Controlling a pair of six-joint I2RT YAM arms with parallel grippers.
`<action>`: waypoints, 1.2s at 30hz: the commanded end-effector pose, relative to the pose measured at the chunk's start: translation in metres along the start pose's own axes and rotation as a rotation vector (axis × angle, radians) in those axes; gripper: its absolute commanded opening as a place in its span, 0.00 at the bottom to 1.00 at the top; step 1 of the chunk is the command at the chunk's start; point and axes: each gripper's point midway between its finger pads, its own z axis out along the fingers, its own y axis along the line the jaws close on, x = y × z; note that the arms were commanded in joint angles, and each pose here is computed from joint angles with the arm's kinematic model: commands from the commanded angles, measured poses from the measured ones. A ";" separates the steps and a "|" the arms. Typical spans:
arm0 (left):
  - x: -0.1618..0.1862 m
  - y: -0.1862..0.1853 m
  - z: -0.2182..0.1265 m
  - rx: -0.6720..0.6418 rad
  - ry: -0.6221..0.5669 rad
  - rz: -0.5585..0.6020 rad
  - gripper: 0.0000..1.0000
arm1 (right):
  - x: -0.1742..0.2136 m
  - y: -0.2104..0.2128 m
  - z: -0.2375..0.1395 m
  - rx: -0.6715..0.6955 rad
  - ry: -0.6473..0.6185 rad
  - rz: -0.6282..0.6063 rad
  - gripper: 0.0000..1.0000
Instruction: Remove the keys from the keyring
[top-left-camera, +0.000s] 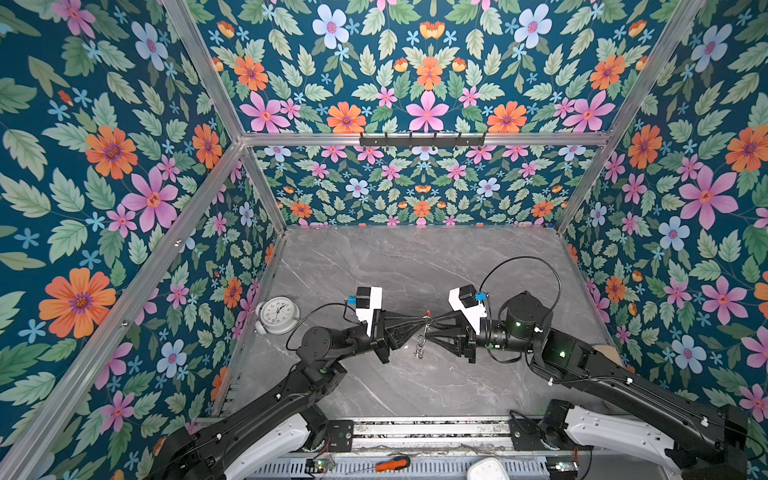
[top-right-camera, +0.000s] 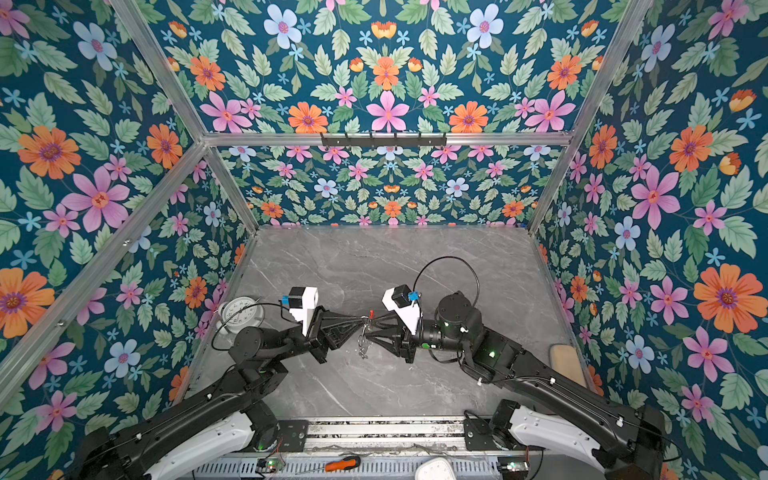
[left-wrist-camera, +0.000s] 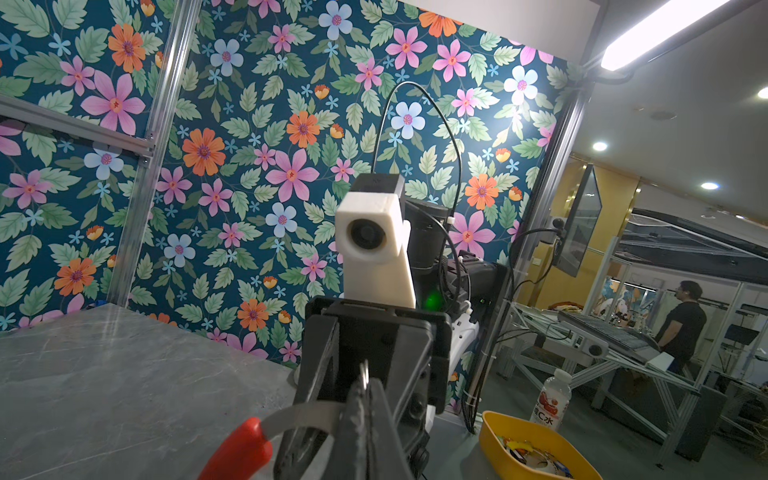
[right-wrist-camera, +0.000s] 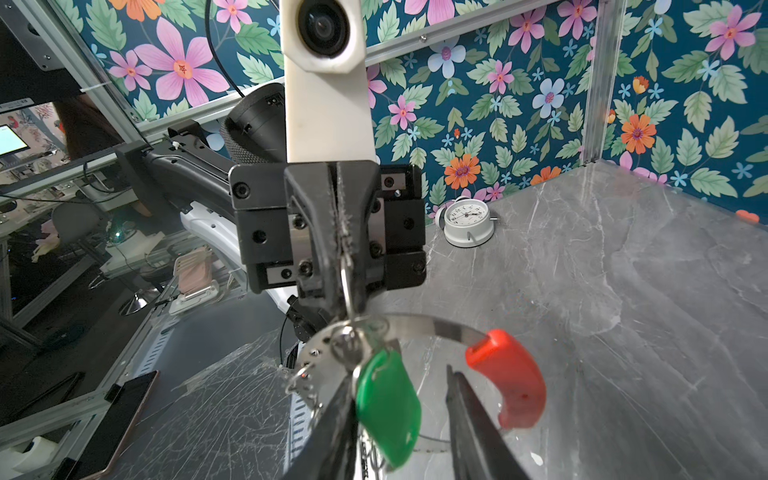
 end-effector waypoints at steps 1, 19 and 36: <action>-0.008 -0.008 0.000 0.034 -0.029 0.019 0.00 | -0.014 0.002 0.000 -0.007 -0.049 -0.032 0.34; -0.009 -0.007 -0.002 0.018 -0.033 0.027 0.00 | -0.006 0.006 0.003 -0.019 0.012 -0.018 0.06; -0.001 -0.015 -0.003 0.049 0.033 0.049 0.00 | 0.004 0.014 -0.019 0.001 0.191 -0.037 0.00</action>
